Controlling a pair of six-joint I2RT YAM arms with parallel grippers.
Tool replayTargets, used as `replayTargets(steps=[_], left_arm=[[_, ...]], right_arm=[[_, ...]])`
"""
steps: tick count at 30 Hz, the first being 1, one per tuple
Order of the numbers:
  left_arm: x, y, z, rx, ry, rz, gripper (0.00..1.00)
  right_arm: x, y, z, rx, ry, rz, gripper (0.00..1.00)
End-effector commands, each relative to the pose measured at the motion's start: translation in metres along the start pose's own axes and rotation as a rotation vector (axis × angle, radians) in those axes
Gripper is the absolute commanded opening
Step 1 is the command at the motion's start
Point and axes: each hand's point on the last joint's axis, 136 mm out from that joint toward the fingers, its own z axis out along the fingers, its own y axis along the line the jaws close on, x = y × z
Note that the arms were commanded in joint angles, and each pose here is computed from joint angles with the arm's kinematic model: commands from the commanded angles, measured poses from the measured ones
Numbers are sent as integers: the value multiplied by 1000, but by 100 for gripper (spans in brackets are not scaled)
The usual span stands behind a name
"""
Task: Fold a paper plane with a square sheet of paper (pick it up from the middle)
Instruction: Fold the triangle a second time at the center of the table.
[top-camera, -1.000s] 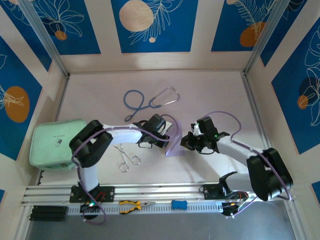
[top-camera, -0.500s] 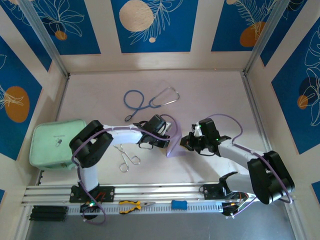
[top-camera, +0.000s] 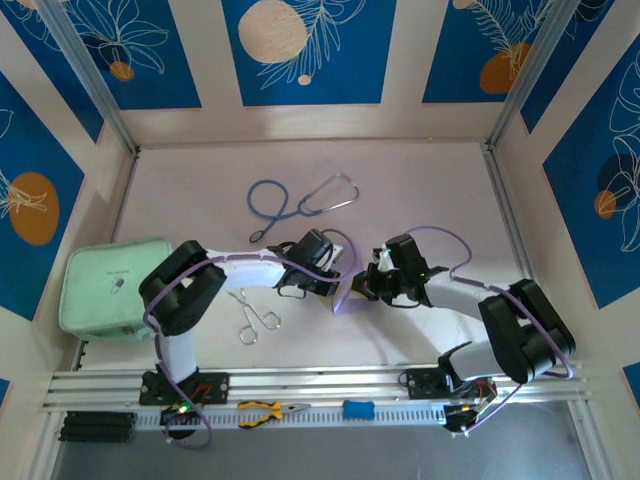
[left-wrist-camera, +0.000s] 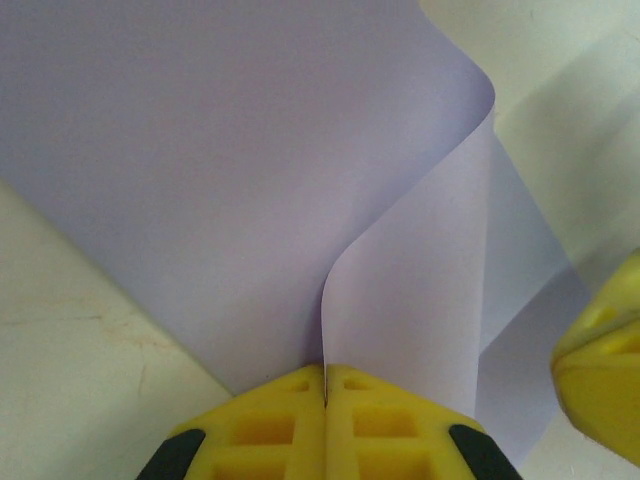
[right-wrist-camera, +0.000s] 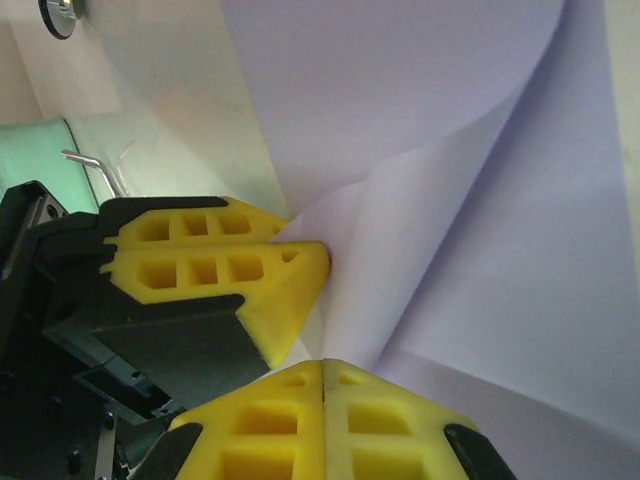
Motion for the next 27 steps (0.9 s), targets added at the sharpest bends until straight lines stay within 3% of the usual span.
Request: replayTargets(steps=[1,13,27], left_arm=[[10,8,8,-38,49,28,2],[10,10,9,-51,54,36,2],[11,15,10,-70,65,37,2]], right_arm=[[-5,13,5,-38,4,2,1],[-12,13,22,-59,12,26,0],[-2,-32,36,4,16,120,0]])
